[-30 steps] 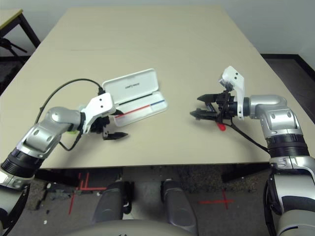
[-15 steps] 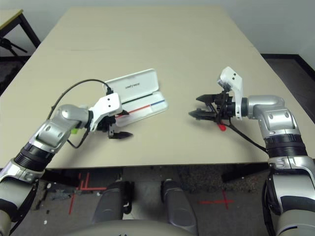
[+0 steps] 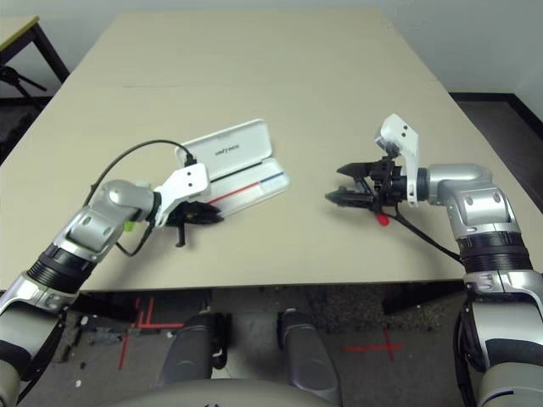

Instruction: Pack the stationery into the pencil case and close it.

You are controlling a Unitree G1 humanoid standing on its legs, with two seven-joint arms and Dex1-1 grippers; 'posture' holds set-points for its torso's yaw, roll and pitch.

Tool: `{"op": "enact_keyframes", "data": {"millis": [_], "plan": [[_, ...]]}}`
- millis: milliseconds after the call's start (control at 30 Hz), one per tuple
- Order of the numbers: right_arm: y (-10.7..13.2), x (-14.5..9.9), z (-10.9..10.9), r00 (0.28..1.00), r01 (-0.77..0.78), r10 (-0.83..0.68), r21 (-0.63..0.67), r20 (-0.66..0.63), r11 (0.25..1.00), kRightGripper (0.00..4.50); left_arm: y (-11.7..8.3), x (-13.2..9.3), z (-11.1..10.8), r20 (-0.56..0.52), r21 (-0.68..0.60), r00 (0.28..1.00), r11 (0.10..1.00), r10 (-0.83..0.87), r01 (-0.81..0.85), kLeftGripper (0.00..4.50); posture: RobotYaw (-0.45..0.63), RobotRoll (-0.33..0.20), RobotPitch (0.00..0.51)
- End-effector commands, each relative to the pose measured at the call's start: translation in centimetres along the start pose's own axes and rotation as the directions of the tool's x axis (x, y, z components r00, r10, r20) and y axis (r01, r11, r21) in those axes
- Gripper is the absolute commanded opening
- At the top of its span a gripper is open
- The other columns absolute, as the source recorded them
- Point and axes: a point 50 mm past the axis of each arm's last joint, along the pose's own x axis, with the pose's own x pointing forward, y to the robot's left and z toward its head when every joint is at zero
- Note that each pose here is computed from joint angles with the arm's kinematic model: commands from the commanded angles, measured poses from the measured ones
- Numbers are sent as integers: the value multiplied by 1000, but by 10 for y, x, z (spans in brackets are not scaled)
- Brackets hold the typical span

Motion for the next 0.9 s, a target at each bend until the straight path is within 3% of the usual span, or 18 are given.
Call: {"op": "enact_keyframes", "data": {"millis": [33,233,500,900], "plan": [[7,-3,-1,999,-39,39,15,-16,999,4500,3,0,1,-20,38,1000,999,-3,4,16,-41,0,100],[11,-2,-3,998,-60,61,25,-28,998,4500,1,-10,9,-30,139,999,990,-22,26,16,-41,0,100],[15,7,-8,995,-90,91,26,-47,996,4500,-15,-20,14,-79,263,990,955,-120,137,16,-30,0,113],[28,24,-15,986,-150,151,25,-65,988,4500,-26,-19,3,-126,273,976,940,-175,204,16,-27,0,125]]}}
